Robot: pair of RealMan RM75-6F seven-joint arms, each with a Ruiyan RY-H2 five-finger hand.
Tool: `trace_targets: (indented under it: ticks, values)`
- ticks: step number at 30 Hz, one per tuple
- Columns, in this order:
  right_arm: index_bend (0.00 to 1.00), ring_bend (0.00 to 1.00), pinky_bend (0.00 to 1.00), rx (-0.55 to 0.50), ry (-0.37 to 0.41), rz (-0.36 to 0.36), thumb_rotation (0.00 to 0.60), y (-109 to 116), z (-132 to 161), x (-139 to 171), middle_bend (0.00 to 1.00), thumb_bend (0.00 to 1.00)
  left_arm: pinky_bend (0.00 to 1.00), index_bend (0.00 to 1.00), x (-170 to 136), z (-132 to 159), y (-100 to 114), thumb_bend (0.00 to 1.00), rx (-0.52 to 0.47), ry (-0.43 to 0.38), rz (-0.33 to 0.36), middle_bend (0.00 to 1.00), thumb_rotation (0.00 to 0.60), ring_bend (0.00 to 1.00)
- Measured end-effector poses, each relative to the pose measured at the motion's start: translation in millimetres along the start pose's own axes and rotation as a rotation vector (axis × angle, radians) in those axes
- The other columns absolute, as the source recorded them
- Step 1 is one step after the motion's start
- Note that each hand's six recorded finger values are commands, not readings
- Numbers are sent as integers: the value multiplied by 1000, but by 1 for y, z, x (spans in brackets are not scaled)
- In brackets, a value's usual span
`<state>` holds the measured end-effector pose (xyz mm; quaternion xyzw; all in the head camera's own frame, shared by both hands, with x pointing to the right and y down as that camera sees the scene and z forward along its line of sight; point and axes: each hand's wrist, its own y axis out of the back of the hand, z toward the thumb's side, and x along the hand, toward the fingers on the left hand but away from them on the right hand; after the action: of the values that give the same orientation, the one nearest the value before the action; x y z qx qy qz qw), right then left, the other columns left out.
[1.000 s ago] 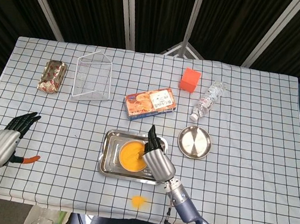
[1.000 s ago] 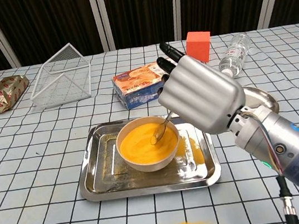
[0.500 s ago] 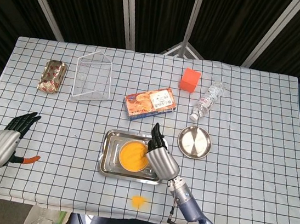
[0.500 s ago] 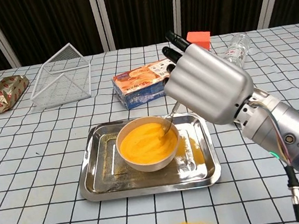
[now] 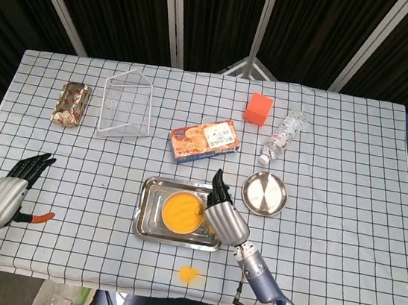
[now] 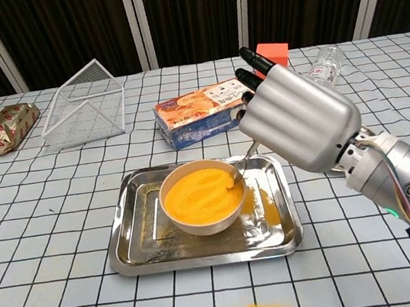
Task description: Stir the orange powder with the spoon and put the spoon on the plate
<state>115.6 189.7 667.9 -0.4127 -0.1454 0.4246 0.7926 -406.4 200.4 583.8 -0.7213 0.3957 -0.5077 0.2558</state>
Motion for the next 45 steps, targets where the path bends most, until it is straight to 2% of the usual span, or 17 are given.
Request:
trace_targets:
  ticks: [22, 35, 45]
  values:
    - [927, 213, 137, -98, 26, -31, 600, 20, 33, 2, 496, 849, 20, 0, 0, 0, 1, 0, -5, -3, 1, 0, 600, 0]
    - [927, 213, 137, -101, 12, -61, 600, 30, 28, -5, 496, 849, 20, 0, 0, 0, 1, 0, -7, -1, 0, 0, 600, 0]
    - [927, 213, 137, -60, 2, -99, 600, 34, 14, -12, 496, 849, 20, 0, 0, 0, 1, 0, -12, -1, 0, 0, 600, 0]
